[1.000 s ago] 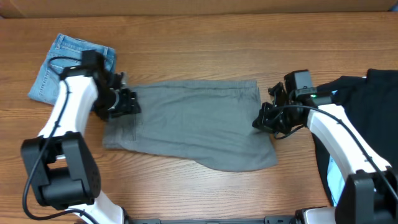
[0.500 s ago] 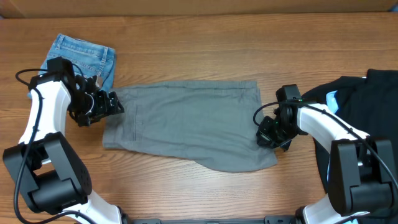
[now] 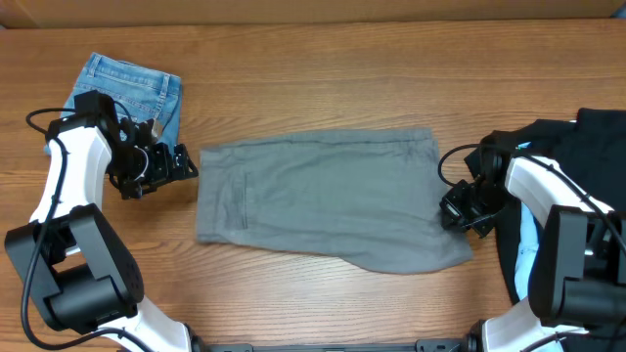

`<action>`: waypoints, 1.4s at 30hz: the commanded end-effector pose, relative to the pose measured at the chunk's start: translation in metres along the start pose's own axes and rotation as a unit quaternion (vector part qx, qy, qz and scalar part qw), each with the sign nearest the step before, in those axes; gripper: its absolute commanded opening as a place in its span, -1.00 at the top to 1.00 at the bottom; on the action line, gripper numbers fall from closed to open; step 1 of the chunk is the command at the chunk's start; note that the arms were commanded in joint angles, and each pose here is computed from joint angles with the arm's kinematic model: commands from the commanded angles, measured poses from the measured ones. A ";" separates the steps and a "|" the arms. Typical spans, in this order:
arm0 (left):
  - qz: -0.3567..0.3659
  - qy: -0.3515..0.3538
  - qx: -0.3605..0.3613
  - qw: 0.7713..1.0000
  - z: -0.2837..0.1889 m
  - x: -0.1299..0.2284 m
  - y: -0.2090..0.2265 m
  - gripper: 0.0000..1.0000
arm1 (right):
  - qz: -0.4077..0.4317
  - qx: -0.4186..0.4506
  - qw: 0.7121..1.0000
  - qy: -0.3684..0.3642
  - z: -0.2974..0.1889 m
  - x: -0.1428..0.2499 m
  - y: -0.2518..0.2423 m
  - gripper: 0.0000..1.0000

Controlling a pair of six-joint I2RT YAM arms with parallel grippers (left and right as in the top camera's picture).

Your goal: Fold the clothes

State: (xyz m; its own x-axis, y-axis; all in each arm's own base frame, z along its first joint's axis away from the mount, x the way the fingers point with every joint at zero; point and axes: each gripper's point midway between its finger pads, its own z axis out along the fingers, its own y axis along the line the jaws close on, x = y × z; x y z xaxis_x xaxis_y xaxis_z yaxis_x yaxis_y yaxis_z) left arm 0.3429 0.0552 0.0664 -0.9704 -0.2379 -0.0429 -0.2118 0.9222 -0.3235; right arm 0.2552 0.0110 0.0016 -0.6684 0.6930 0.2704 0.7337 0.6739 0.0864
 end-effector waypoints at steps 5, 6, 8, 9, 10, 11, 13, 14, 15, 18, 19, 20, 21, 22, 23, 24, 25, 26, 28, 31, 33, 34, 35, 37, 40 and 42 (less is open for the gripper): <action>0.039 0.011 0.019 0.999 0.007 0.004 -0.002 -1.00 | -0.132 -0.056 0.988 -0.053 -0.048 -0.012 0.034 0.88; 0.044 0.013 0.019 0.999 0.008 0.005 -0.002 -1.00 | -0.161 -0.090 0.981 -0.054 -0.058 -0.005 0.046 0.78; 0.050 0.016 0.020 0.998 0.012 0.008 -0.001 -1.00 | -0.215 -0.157 0.962 -0.055 -0.078 0.011 0.068 0.56; 0.050 0.017 0.021 0.998 0.015 0.010 -0.001 -1.00 | -0.233 -0.182 0.954 -0.055 -0.086 0.018 0.075 0.42; 0.051 0.017 0.025 0.998 0.019 0.012 -0.001 -1.00 | -0.248 -0.201 0.946 -0.053 -0.092 0.024 0.081 0.31; 0.055 0.017 0.033 0.998 0.022 0.013 -0.004 -1.00 | -0.256 -0.213 0.942 -0.049 -0.095 0.029 0.084 0.28; 0.064 0.017 0.054 0.996 0.030 0.018 -0.011 -0.99 | -0.257 -0.212 0.942 -0.041 -0.093 0.034 0.084 0.31; 0.072 0.019 0.066 0.995 0.032 0.021 -0.015 -1.00 | -0.262 -0.207 0.942 -0.035 -0.087 0.037 0.082 0.37; 0.078 0.021 0.073 0.994 0.035 0.023 -0.018 -1.00 | -0.267 -0.205 0.941 -0.031 -0.083 0.040 0.081 0.38; 0.089 0.031 0.076 0.993 0.043 0.031 -0.021 -1.00 | -0.282 -0.193 0.940 -0.011 -0.059 0.054 0.078 0.38; 0.091 0.032 0.076 0.992 0.043 0.032 -0.023 -1.00 | -0.287 -0.191 0.939 -0.007 -0.052 0.058 0.077 0.38; 0.094 0.032 0.076 0.992 0.044 0.031 -0.024 -1.00 | -0.287 -0.189 0.939 -0.004 -0.045 0.061 0.076 0.38; 0.097 0.031 0.075 0.992 0.044 0.031 -0.025 -1.00 | -0.282 -0.185 0.941 -0.003 -0.038 0.062 0.075 0.38; 0.101 0.030 0.074 0.992 0.045 0.030 -0.027 -1.00 | -0.273 -0.181 0.945 -0.001 -0.032 0.063 0.073 0.38; 0.105 0.028 0.074 0.991 0.046 0.029 -0.029 -1.00 | -0.262 -0.178 0.948 0.000 -0.024 0.064 0.071 0.39; 0.110 0.027 0.073 0.991 0.047 0.028 -0.031 -1.00 | -0.258 -0.178 0.950 -0.001 -0.019 0.064 0.070 0.39; 0.115 0.026 0.073 0.990 0.048 0.027 -0.034 -1.00 | -0.262 -0.182 0.948 -0.005 -0.014 0.064 0.071 0.39; 0.116 0.025 0.070 0.990 0.049 0.027 -0.035 -1.00 | -0.266 -0.186 0.946 -0.009 -0.010 0.063 0.072 0.38; 0.115 0.023 0.066 0.991 0.051 0.025 -0.038 -1.00 | -0.269 -0.190 0.944 -0.015 -0.001 0.062 0.070 0.38; 0.113 0.019 0.050 0.992 0.053 0.022 -0.036 -1.00 | -0.270 -0.192 0.944 -0.017 0.008 0.063 0.065 0.38; 0.116 0.014 0.045 0.992 0.053 0.019 -0.034 -0.99 | -0.271 -0.193 0.943 -0.019 0.013 0.063 0.063 0.37; 0.117 0.012 0.044 0.992 0.054 0.018 -0.034 -1.00 | -0.271 -0.193 0.943 -0.020 0.014 0.063 0.062 0.37; 0.116 0.011 0.045 0.992 0.055 0.017 -0.034 -0.99 | -0.271 -0.194 0.943 -0.021 0.015 0.063 0.062 0.36; 0.109 0.012 0.046 0.993 0.061 0.015 -0.032 -1.00 | -0.271 -0.194 0.943 -0.021 0.017 0.063 0.061 0.35; 0.101 0.025 0.069 0.992 0.073 0.017 -0.035 -1.00 | -0.271 -0.194 0.943 -0.021 0.017 0.063 0.061 0.29; 0.092 0.042 0.089 0.991 0.085 0.022 -0.037 -1.00 | -0.271 -0.193 0.943 -0.022 0.017 0.063 0.061 0.26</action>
State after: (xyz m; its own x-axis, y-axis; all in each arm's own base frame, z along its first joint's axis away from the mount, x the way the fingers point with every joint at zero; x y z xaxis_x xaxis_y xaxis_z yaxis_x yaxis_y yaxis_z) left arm 0.3466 0.0012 0.0173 -0.9936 -0.0187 -0.1118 0.0291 0.9114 -0.4104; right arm 0.2594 0.0982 0.0099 -0.9557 0.2919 0.0369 0.2639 0.7951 0.5460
